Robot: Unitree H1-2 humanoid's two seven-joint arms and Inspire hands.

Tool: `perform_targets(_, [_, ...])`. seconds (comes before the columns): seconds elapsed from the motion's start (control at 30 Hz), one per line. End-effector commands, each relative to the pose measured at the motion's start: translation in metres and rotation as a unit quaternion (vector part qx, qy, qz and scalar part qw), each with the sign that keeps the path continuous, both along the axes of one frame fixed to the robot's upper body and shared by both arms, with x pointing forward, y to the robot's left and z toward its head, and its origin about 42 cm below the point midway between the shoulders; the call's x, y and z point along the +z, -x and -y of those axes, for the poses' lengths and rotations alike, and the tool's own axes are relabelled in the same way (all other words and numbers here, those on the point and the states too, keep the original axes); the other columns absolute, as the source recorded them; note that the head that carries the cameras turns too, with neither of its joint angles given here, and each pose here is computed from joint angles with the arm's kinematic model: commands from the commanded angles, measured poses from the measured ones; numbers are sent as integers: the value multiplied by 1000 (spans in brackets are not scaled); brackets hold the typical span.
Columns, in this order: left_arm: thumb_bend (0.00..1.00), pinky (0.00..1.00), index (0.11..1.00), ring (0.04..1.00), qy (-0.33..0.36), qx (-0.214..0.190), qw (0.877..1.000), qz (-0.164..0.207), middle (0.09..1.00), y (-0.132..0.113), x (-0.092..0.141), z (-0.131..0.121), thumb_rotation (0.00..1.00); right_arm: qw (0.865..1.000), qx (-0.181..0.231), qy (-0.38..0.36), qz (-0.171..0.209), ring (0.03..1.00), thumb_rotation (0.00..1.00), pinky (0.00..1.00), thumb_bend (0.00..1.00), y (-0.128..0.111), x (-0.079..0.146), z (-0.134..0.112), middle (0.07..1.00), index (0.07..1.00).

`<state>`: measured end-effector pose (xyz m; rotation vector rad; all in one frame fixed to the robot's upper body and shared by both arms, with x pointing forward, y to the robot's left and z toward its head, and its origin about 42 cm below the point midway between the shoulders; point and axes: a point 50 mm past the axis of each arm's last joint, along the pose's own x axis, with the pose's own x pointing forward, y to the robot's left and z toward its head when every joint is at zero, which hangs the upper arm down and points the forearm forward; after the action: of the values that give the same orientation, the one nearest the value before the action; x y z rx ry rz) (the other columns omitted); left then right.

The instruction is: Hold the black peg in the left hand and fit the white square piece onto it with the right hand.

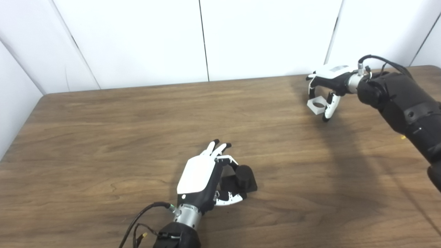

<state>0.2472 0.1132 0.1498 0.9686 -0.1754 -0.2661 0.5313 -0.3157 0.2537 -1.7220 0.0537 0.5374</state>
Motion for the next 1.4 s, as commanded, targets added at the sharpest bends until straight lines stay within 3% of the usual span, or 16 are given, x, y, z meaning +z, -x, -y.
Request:
perform_targets(0.0, [521, 929, 493, 998, -11, 0, 1000, 8, 927, -4, 2, 1, 67, 999, -2, -4, 38, 1000, 138, 1000, 540, -8, 31, 7, 957, 502])
perform_targets(1.0, [521, 936, 493, 1000, -8, 6, 1000, 11, 930, -6, 2, 3, 68, 999, 10, -19, 48, 1000, 137, 998, 523, -7, 35, 5, 948, 492])
perform_targets(1.37, [521, 925, 493, 999, -12, 6, 1000, 13, 928, -6, 1, -3, 67, 997, 27, -24, 74, 1000, 141, 1000, 525, 18, 47, -9, 939, 493])
